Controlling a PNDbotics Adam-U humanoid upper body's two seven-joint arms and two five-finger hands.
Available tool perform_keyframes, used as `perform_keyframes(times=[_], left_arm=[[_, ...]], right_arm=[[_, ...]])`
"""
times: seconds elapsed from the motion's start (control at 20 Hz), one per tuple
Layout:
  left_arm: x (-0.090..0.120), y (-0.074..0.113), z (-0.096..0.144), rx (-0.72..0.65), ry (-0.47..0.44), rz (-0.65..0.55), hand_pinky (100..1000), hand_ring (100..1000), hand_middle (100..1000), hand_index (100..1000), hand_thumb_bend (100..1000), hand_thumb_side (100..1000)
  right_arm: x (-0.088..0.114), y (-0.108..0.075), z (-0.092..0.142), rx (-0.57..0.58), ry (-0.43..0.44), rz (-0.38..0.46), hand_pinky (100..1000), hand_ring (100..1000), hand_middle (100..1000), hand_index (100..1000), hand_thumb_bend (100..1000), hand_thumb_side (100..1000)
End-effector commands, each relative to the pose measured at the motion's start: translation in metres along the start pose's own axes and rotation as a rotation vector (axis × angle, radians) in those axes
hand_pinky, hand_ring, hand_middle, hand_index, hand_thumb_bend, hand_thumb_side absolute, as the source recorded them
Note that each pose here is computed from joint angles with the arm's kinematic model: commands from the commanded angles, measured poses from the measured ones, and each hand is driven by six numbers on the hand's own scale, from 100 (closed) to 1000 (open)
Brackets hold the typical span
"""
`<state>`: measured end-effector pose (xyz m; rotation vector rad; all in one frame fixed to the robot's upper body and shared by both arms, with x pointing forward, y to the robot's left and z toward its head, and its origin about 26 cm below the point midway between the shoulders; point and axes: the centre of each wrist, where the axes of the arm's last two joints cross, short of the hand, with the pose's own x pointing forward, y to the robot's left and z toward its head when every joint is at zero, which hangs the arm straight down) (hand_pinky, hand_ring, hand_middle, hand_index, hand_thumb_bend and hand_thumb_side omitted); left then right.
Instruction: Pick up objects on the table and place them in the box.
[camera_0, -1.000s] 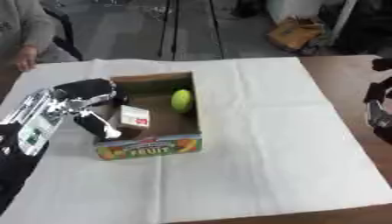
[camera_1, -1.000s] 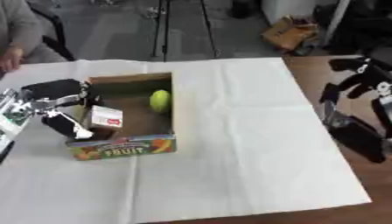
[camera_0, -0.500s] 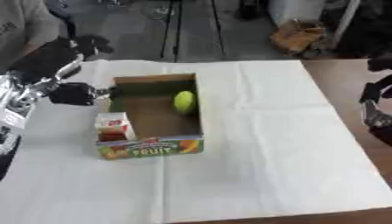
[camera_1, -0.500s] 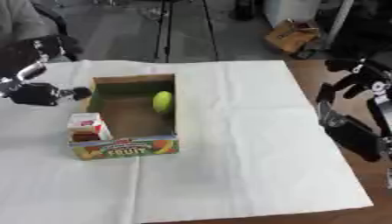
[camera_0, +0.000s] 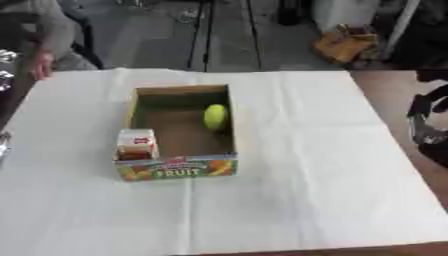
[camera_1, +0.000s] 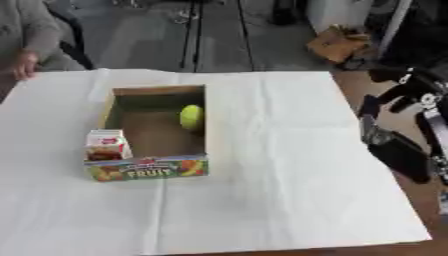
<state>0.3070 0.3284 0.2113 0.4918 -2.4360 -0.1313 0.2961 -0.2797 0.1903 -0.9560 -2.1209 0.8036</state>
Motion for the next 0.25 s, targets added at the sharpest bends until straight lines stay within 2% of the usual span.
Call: perform_keyframes(times=[0.05, 0.25], left_arm=[[0.009, 0.012, 0.002, 0.054, -0.020, 0.076, 632, 735, 789, 865, 612, 1000], [0.006, 0.016, 0.013, 0.085, 0.014, 0.111, 626, 726, 780, 865, 611, 1000]], right_arm=[[0.000, -0.006, -0.002, -0.020, -0.006, 0.017, 513, 595, 720, 841, 100, 370], [0.000, -0.007, -0.002, -0.022, -0.004, 0.018, 513, 595, 720, 841, 100, 366]])
